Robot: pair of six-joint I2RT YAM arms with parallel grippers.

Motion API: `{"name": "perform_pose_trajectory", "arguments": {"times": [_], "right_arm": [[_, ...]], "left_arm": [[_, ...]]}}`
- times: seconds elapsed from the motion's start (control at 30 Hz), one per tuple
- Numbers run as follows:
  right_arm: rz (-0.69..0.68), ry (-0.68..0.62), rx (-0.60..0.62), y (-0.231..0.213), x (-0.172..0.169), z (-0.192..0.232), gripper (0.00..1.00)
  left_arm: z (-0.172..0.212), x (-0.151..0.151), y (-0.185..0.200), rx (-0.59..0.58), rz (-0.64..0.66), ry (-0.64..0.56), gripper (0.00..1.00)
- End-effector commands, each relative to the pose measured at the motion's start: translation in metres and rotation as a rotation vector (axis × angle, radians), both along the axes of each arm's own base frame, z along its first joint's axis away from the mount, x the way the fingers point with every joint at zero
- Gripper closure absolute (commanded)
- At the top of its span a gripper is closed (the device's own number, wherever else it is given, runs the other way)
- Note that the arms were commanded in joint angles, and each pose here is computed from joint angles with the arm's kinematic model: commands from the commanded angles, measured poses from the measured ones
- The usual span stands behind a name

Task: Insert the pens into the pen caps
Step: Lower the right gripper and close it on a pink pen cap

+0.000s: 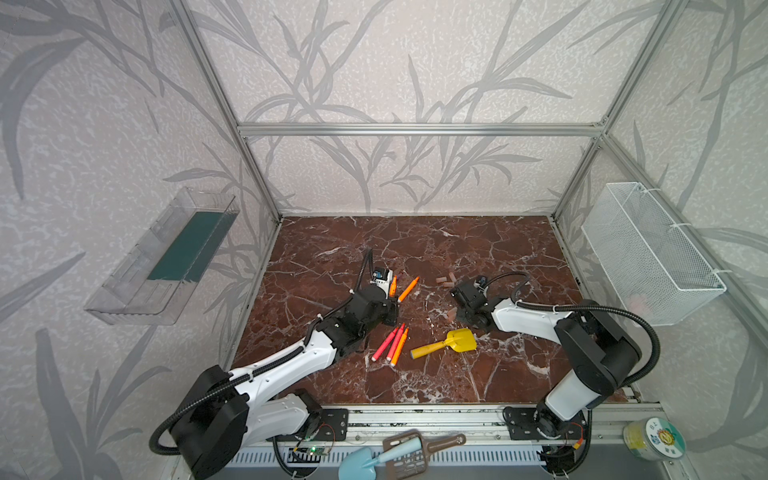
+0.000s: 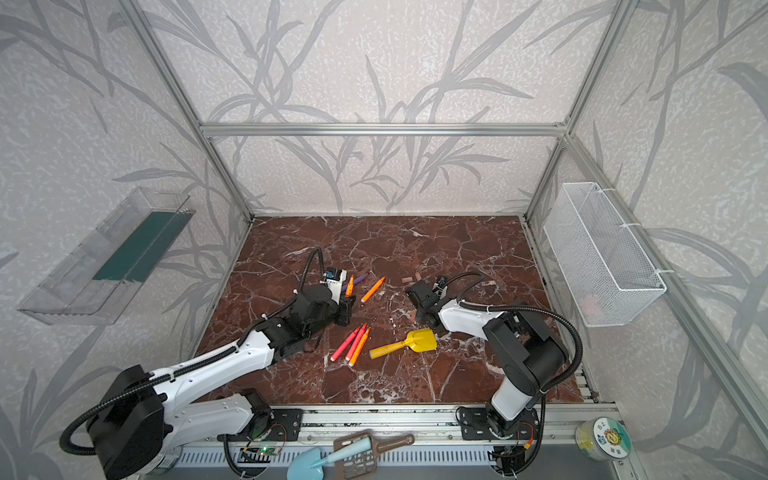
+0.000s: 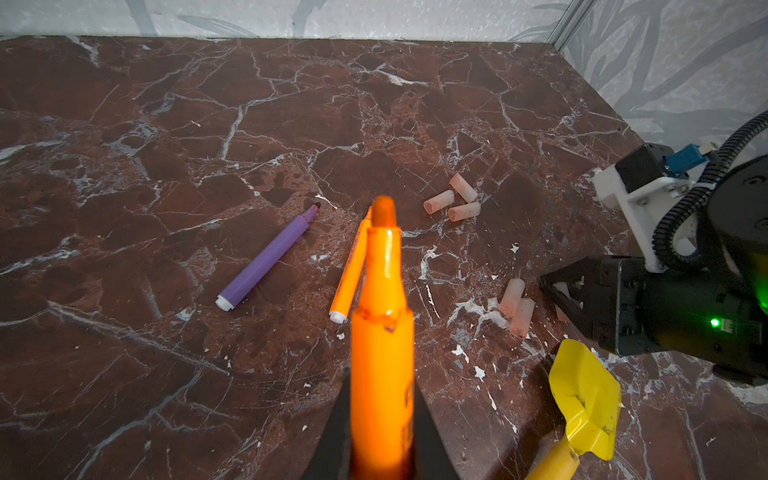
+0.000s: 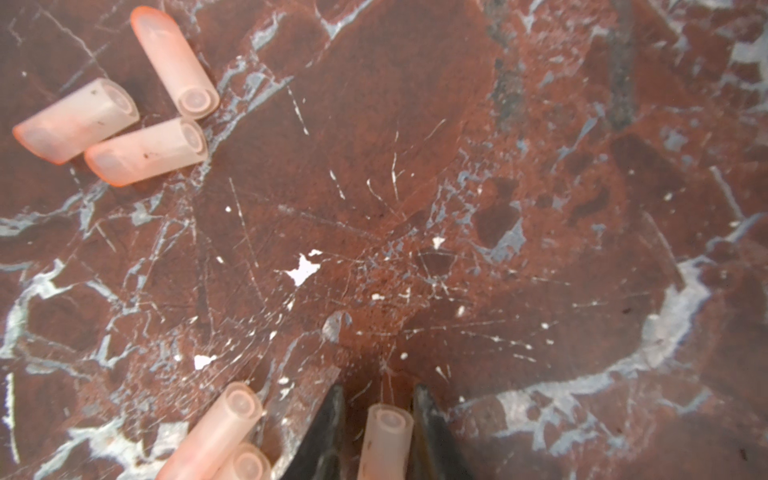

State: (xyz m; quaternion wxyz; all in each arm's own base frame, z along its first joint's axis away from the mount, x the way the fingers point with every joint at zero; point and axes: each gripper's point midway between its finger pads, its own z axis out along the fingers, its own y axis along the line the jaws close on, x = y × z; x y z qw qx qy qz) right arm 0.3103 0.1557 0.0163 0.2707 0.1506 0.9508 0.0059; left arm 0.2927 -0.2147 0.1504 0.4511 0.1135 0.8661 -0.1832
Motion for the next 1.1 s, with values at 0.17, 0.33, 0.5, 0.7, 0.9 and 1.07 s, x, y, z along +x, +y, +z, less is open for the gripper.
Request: {"name": "perform_pose_trajectory", "arguments": {"times": [0.17, 0.33, 0.5, 0.7, 0.9, 1.07], "right_arm": [[0.002, 0.062, -0.030, -0.006, -0.020, -0.007, 0.71], [-0.008, 0.039, -0.034, -0.012, -0.025, 0.000, 0.70], [0.001, 0.029, -0.020, -0.010, -0.027, 0.000, 0.68], [0.009, 0.037, 0.002, -0.004, -0.026, -0.004, 0.68], [0.000, 0.034, -0.003, -0.006, -0.026, -0.007, 0.72], [-0.003, 0.035, 0.008, -0.004, -0.027, -0.009, 0.82]], "left_arm": [[0.012, 0.004, -0.003, -0.012, -0.004, -0.021, 1.00], [0.012, 0.004, -0.004, -0.014, -0.006, -0.020, 1.00], [0.012, 0.004, -0.003, -0.012, -0.005, -0.019, 1.00], [0.012, 0.004, -0.003, -0.011, -0.005, -0.018, 1.00], [0.011, 0.004, -0.004, -0.013, -0.009, -0.017, 1.00], [0.011, 0.005, -0.004, -0.016, -0.001, -0.018, 1.00]]}}
